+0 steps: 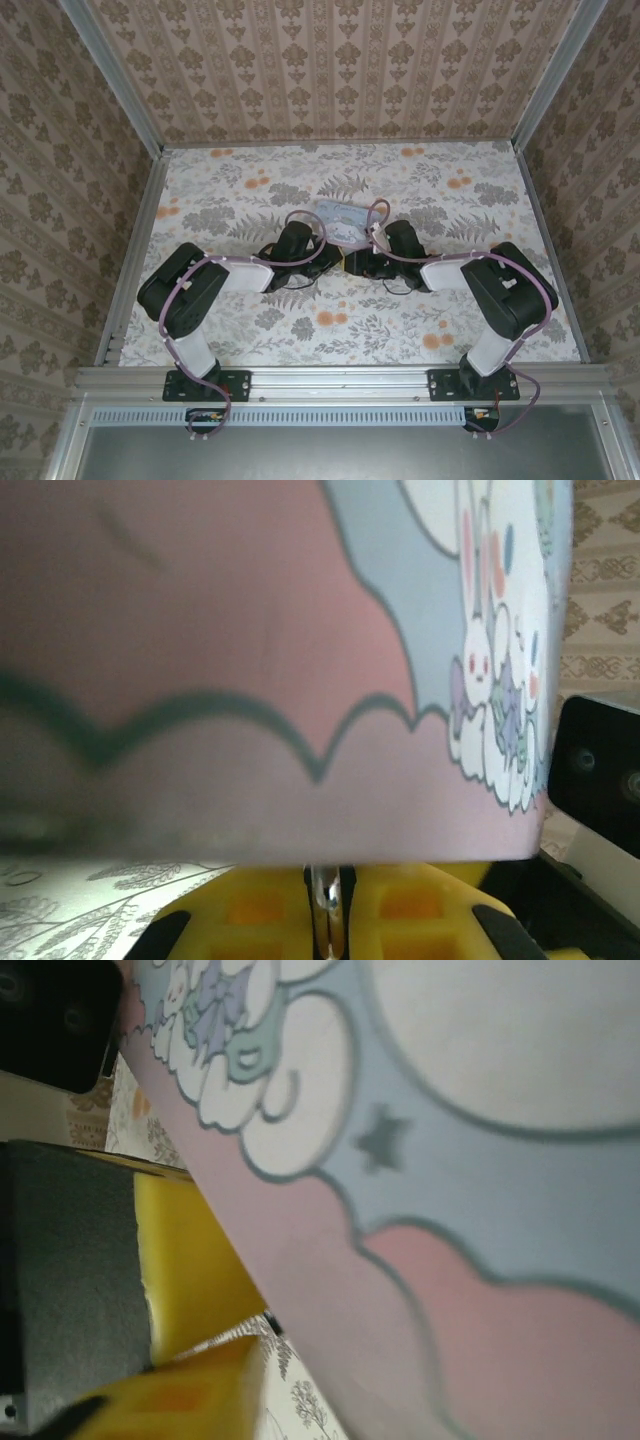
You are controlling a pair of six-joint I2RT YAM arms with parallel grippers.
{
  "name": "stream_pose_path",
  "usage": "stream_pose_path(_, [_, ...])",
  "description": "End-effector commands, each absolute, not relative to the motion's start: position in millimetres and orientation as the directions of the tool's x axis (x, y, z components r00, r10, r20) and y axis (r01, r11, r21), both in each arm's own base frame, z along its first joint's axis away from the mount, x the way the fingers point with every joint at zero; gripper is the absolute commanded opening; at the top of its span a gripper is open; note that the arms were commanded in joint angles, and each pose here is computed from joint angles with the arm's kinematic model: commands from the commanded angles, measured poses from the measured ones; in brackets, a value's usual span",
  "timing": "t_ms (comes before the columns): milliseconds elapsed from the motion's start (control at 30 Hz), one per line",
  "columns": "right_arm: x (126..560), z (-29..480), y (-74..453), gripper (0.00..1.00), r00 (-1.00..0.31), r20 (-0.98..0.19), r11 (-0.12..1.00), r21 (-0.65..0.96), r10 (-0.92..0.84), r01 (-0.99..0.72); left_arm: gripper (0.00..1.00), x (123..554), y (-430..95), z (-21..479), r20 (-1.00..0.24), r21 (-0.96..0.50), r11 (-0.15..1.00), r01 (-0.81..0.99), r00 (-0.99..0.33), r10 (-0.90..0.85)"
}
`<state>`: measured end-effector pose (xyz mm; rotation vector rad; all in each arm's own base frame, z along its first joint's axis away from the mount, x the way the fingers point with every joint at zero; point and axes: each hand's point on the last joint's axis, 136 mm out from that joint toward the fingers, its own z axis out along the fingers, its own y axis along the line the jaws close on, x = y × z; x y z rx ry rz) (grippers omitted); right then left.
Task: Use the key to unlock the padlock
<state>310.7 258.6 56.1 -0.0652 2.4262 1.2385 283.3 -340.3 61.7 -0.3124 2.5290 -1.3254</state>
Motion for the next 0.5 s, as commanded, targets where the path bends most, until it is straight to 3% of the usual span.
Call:
stream_pose_path(0, [319.7,93.8,263.0,0.6,-0.881,-0.424,0.529,0.807,0.209,-0.263,0.0,241.6,-341.1,34.1,0.005,-0.796,0.591,-0.13,-0.978,-0.208])
stream_pose_path(400, [330.4,85.1,245.5,0.64,-0.846,-0.452,0.605,0.769,0.282,-0.209,0.0,239.1,-340.3,35.4,-0.007,-0.807,0.581,-0.107,-0.982,-0.191])
stream_pose_path(467, [337.4,84.8,240.2,0.64,-0.834,-0.458,0.618,0.762,0.308,-0.191,0.1,238.2,-339.5,36.8,-0.013,-0.808,0.58,-0.098,-0.983,-0.185])
